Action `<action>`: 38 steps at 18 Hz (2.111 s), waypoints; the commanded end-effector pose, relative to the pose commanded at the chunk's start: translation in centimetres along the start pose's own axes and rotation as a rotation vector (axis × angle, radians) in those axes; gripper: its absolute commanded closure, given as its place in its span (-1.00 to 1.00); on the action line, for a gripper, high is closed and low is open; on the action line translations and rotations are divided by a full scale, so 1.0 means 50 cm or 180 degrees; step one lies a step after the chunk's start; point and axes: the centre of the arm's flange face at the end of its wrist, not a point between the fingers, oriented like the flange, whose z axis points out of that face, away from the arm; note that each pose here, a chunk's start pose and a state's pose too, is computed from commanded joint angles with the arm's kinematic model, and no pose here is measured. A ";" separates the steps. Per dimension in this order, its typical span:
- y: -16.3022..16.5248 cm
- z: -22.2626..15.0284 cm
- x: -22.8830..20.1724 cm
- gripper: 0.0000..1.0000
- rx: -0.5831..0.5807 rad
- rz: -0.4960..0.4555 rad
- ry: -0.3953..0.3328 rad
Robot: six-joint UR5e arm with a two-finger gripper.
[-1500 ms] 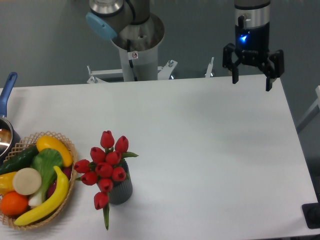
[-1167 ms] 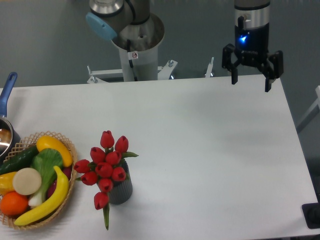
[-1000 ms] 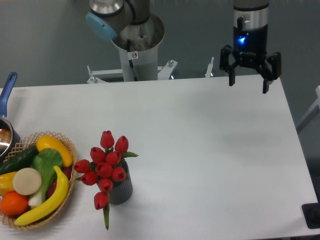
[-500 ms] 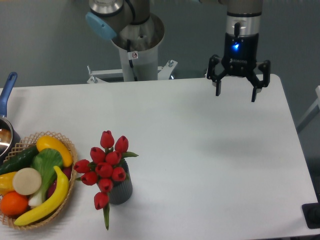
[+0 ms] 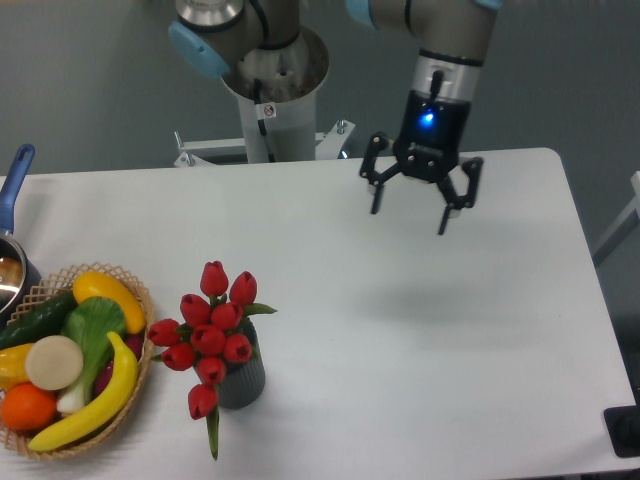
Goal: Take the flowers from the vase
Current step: 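Move the open gripper down toward the red tulip stems above the vase, then close the gripper around the tulip stems just above the vase rim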
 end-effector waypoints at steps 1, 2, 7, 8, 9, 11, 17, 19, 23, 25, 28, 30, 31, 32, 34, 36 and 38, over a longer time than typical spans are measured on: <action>-0.005 0.016 0.004 -1.00 0.0120 -0.0001 0.0091; -0.010 0.025 0.003 -1.00 0.0270 0.0010 0.0158; -0.035 0.104 0.029 -1.00 0.0623 0.0095 0.0494; -0.044 0.122 0.035 -1.00 0.0627 0.0146 0.0536; -0.052 0.142 0.044 -1.00 0.0625 0.0186 0.0595; -0.062 0.167 0.062 -1.00 0.0622 0.0240 0.0685; -0.093 0.239 0.071 -1.00 0.0613 0.0340 0.0887; -0.103 0.265 0.070 -1.00 0.0613 0.0372 0.0945; -0.115 0.290 0.070 -1.00 0.0641 0.0430 0.0984; -0.120 0.299 0.057 -1.00 0.0647 0.0425 0.0986; -0.127 0.330 0.056 -1.00 0.0636 0.0460 0.1044; -0.126 0.341 0.055 -1.00 0.0638 0.0472 0.1053; -0.130 0.351 0.062 -1.00 0.0637 0.0493 0.1080; -0.138 0.359 0.069 -1.00 0.0638 0.0513 0.1105; -0.141 0.364 0.073 -1.00 0.0637 0.0526 0.1120; -0.141 0.367 0.074 -1.00 0.0641 0.0523 0.1127; -0.144 0.364 0.073 -1.00 0.0645 0.0530 0.1121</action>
